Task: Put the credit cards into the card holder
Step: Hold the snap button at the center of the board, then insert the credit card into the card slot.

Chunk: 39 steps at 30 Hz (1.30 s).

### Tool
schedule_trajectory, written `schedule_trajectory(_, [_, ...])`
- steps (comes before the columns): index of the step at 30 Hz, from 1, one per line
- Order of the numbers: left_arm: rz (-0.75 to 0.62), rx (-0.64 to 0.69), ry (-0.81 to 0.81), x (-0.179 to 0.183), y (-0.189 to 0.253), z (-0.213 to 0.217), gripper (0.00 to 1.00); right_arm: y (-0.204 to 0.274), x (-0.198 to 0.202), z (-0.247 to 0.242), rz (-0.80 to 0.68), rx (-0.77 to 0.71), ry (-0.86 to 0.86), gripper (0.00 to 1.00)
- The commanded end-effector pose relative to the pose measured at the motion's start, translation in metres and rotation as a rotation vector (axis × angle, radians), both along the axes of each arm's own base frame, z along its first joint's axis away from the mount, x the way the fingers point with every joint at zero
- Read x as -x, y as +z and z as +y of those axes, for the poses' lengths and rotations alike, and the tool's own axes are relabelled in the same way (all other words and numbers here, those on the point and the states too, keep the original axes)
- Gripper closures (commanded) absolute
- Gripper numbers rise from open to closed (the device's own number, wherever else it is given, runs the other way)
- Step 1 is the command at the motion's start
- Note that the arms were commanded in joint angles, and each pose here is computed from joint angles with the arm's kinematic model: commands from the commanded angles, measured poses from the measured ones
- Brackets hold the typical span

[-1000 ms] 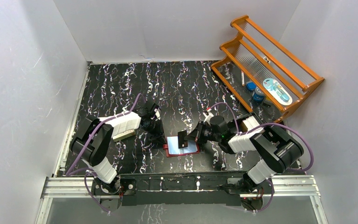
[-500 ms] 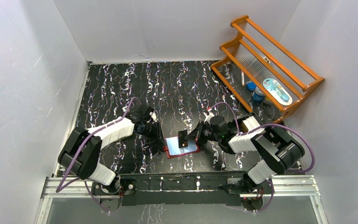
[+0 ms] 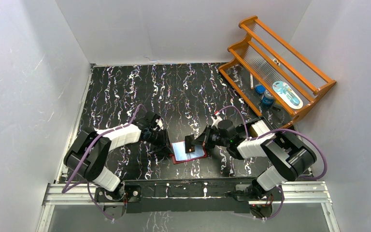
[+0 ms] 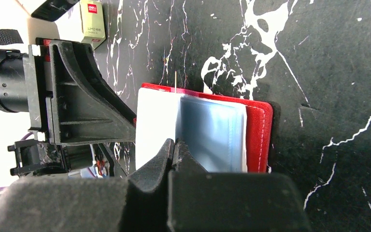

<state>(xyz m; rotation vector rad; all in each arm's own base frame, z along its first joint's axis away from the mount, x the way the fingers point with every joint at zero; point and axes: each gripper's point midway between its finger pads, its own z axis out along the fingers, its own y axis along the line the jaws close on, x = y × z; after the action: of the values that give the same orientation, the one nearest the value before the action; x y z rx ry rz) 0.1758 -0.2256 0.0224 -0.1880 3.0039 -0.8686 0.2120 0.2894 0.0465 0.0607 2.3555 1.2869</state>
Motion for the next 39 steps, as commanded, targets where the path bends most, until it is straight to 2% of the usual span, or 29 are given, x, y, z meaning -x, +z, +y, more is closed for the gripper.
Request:
schedule_trajectory(1, [0.016, 0.023, -0.003, -0.001, -0.004, -0.007, 0.7, 0.009, -0.001, 0.002, -0.04, -0.02, 0.004, 1.0])
schedule_trajectory(5, [0.027, 0.008, 0.003, 0.0, -0.01, -0.005, 0.9, 0.01, 0.001, 0.001, -0.04, -0.025, 0.002, 1.0])
schedule_trajectory(9, [0.022, 0.005, 0.002, 0.0, -0.01, -0.004, 1.0, 0.01, 0.0, 0.0, -0.048, -0.023, 0.004, 1.0])
schedule_trajectory(14, [0.02, -0.002, -0.004, 0.001, -0.012, -0.003, 1.0, -0.003, 0.011, -0.008, -0.024, -0.002, 0.003, 1.0])
schedule_trajectory(23, [0.014, -0.009, -0.001, 0.0, -0.013, -0.002, 1.0, -0.006, 0.028, -0.006, 0.049, -0.056, 0.038, 1.0])
schedule_trajectory(34, [0.013, 0.0, -0.003, -0.003, -0.011, -0.005, 1.0, -0.002, 0.03, 0.01, 0.075, -0.102, 0.095, 0.98])
schedule_trajectory(37, [0.013, 0.001, -0.002, -0.003, -0.011, -0.005, 1.0, -0.005, 0.026, 0.014, 0.094, -0.078, 0.1, 0.92])
schedule_trajectory(39, [0.013, 0.002, -0.001, -0.003, -0.011, -0.005, 1.0, -0.008, 0.02, 0.016, 0.103, -0.015, 0.099, 0.79])
